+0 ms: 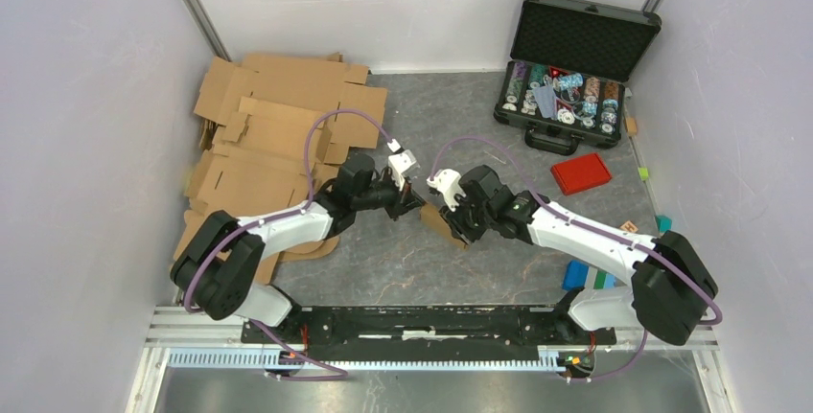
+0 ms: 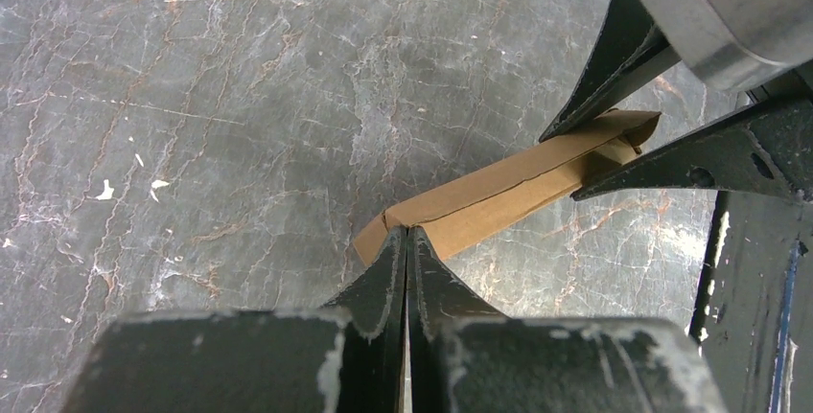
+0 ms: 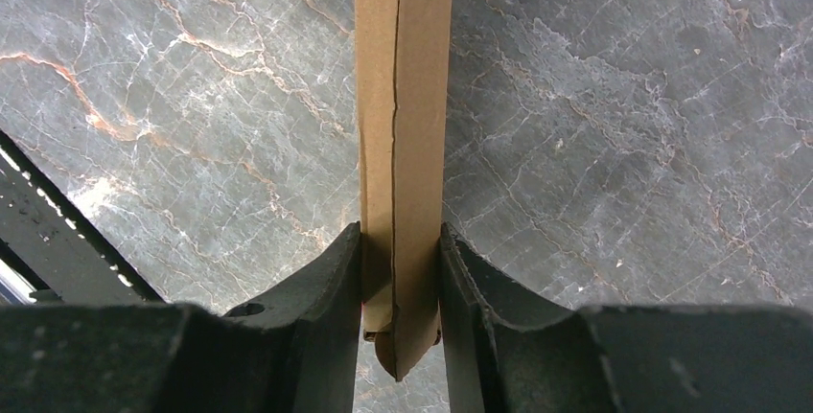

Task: Fold the paper box
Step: Close the paper box at the center of the board.

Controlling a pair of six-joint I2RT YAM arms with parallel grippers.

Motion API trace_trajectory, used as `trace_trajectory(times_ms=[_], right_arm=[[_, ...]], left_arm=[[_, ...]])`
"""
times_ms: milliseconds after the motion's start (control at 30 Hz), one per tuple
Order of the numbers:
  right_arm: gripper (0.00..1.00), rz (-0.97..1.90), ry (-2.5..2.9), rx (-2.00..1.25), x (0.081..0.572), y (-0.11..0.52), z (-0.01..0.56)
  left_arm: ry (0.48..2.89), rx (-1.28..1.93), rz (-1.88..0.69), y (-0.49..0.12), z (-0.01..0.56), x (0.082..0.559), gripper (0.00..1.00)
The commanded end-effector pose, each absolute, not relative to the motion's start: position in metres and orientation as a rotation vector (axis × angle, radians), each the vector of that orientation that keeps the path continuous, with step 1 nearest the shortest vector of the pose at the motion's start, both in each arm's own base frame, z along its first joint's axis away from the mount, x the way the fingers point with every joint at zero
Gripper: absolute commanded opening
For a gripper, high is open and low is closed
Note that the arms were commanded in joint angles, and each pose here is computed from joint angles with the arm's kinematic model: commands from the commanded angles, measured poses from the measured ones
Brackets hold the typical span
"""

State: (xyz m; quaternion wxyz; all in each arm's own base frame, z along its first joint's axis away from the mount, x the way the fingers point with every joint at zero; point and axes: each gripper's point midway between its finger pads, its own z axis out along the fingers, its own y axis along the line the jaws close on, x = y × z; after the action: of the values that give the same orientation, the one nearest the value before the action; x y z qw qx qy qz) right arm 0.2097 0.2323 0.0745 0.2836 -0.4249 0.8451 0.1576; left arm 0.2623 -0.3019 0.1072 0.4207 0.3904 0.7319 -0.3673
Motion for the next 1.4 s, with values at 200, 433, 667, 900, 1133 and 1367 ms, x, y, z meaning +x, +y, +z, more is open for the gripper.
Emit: trace_trajectory(times_ms=[200, 433, 667, 900, 1133, 1367], right_arm=[[0.58, 0.412, 2.227, -1.134, 0.218, 0.242, 0.08], [0.75, 0.476, 2.164, -1.117, 0.223, 0.256, 0.096], [0.88, 0.525, 2.102, -1.071, 0.235, 0.273, 0.121], [0.78, 0.566, 2.001, -0.967, 0.241, 0.275, 0.145], [0.44, 0.581, 1.95, -0.885, 0.243, 0.269, 0.154], [0.03, 0.604, 2.008, -0.89, 0.24, 0.273, 0.13]], left_arm=[[1.941, 0.998, -0.943, -0.298, 0.081, 0.238, 0.02], [1.938, 1.01, -0.936, -0.298, 0.079, 0.236, 0.02], [1.942, 1.013, -0.941, -0.298, 0.077, 0.235, 0.02], [1.925, 1.036, -0.93, -0.297, 0.076, 0.235, 0.02], [1.925, 1.033, -0.933, -0.299, 0.077, 0.235, 0.02], [1.927, 1.032, -0.934, -0.298, 0.076, 0.235, 0.02]])
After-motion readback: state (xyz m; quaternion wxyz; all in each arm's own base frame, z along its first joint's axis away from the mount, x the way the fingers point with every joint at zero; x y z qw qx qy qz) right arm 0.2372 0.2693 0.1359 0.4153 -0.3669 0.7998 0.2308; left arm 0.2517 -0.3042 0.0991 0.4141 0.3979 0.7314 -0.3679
